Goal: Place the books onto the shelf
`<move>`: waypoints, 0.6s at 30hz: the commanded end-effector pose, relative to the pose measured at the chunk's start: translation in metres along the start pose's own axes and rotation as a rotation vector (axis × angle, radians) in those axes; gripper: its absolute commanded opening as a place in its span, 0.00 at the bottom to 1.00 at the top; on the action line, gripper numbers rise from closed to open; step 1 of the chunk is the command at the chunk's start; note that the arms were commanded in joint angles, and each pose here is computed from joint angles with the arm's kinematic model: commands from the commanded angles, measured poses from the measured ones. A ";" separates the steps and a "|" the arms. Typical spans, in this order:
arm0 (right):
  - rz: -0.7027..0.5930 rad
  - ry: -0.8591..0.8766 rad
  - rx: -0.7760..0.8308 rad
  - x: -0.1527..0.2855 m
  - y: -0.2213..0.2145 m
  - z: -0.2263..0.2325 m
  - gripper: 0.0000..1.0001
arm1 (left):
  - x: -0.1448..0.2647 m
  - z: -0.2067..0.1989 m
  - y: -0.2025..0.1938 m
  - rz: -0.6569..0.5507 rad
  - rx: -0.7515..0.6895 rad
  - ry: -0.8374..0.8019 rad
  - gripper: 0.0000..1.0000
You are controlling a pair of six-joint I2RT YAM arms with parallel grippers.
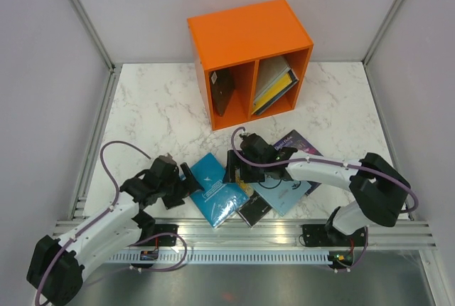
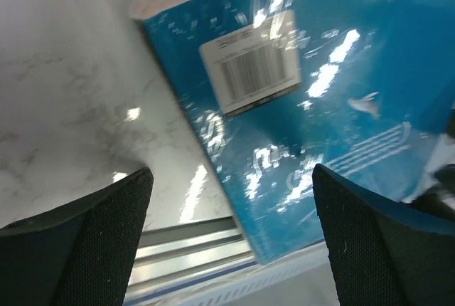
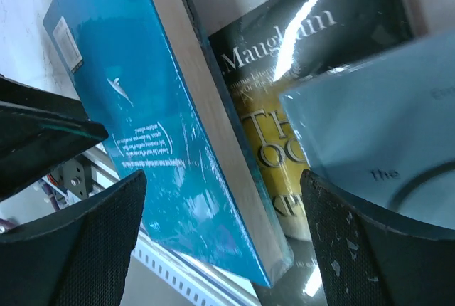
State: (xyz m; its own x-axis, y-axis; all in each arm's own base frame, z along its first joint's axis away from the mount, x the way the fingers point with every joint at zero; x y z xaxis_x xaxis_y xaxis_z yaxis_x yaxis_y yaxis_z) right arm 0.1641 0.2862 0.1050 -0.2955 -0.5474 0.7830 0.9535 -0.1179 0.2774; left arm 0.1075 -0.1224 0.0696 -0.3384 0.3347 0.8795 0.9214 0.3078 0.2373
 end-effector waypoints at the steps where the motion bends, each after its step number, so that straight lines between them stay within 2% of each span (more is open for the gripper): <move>1: 0.030 0.072 -0.001 -0.014 0.000 0.010 0.92 | -0.020 -0.002 0.000 -0.073 0.145 -0.068 0.97; 5: 0.088 0.055 0.002 -0.037 -0.010 0.002 0.91 | -0.036 0.001 0.002 -0.130 0.191 -0.091 0.99; 9: 0.156 0.050 -0.005 -0.050 -0.026 -0.003 0.89 | -0.052 -0.004 0.000 -0.070 0.199 -0.048 0.99; 10: 0.168 0.049 -0.007 -0.053 -0.030 -0.005 0.89 | -0.063 0.001 -0.009 -0.013 0.177 0.018 0.98; 12: 0.186 0.051 -0.019 -0.056 -0.039 -0.007 0.89 | -0.070 -0.014 -0.005 0.010 0.150 0.018 0.98; 15: 0.216 0.033 -0.041 -0.058 -0.051 -0.018 0.88 | -0.076 -0.034 -0.001 0.029 0.147 -0.031 0.96; 18: 0.224 0.039 -0.047 -0.061 -0.058 -0.025 0.85 | -0.059 -0.055 0.013 -0.060 0.144 -0.155 0.95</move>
State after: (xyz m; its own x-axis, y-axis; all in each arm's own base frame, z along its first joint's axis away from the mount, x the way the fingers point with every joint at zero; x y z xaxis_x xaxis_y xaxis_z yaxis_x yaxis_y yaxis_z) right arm 0.1727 0.3142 0.0836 -0.2399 -0.6539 0.7175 0.9708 -0.1544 0.1838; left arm 0.1727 -0.1950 0.0724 -0.4754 0.5026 0.7221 0.8536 0.4622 0.2404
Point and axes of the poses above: each gripper's point midway between its finger pads, its own x axis back along the fingers, its own z axis along the line the jaws close on, y = z × x, the point moved 5 cm from there along x, back along the fingers, and after that the axes turned 8 degrees about -x, right-handed, at the moved point
